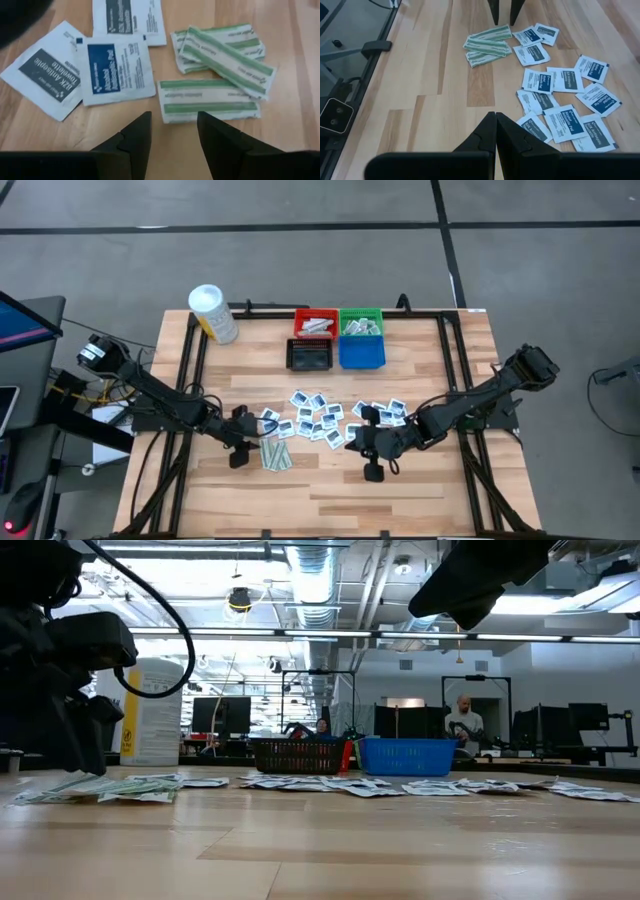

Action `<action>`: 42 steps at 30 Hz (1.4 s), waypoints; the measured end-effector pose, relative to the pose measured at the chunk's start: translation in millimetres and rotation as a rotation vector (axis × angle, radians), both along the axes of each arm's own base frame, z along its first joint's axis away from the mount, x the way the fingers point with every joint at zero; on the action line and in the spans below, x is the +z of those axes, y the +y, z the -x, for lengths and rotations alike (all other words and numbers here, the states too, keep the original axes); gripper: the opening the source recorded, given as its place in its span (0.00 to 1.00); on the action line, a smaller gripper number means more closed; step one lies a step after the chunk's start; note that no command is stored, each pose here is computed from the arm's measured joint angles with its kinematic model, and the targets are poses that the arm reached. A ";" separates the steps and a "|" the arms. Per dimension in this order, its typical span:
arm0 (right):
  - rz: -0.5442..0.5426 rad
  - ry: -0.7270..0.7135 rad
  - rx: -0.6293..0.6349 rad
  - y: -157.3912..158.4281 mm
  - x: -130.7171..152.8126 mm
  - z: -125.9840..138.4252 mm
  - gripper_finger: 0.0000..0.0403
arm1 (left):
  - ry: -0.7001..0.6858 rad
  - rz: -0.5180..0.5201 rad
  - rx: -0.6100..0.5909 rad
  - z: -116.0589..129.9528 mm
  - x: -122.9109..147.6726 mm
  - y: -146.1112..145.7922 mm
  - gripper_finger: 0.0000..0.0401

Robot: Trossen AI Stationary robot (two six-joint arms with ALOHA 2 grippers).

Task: Pick & Place First Aid Supplies
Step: Put the bandage into the red basket

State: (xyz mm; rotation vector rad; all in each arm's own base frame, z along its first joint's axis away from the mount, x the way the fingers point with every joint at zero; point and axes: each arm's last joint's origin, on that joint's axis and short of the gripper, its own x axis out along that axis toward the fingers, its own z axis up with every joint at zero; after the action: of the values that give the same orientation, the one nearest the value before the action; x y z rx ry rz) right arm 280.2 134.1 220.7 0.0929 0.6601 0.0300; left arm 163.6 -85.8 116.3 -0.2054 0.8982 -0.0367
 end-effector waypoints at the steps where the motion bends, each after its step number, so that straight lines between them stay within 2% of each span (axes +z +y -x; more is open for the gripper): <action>1: 0.000 0.000 -0.001 -0.2 0.0 -0.1 0.00 | -0.007 0.004 0.000 -0.5 0.5 -0.3 0.40; 15: -0.008 0.001 -0.007 -0.2 0.0 -0.1 0.00 | -0.022 0.010 0.001 -1.9 1.0 -1.0 0.37; 25: -0.009 0.001 -0.008 -0.2 0.0 -0.1 0.00 | -0.005 -0.019 0.012 -11.3 -16.2 -5.7 0.31; 30: -0.014 0.001 -0.012 -0.2 0.0 -0.1 0.00 | -0.017 -0.014 0.009 -13.1 -17.5 -6.5 0.23; 36: -0.012 0.004 -0.012 -0.3 -0.3 0.1 0.00 | -0.015 -0.012 0.007 -13.1 -18.0 -6.3 0.04; 42: -0.012 0.005 -0.012 -0.4 -0.3 0.1 0.00 | -0.037 0.039 -0.021 -14.2 -14.3 -8.5 0.02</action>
State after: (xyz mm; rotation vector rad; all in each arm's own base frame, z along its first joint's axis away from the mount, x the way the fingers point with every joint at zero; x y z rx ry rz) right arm 280.0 133.8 220.3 0.1083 0.6643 0.0218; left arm 177.7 -94.3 102.0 -0.2310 0.8631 -0.0779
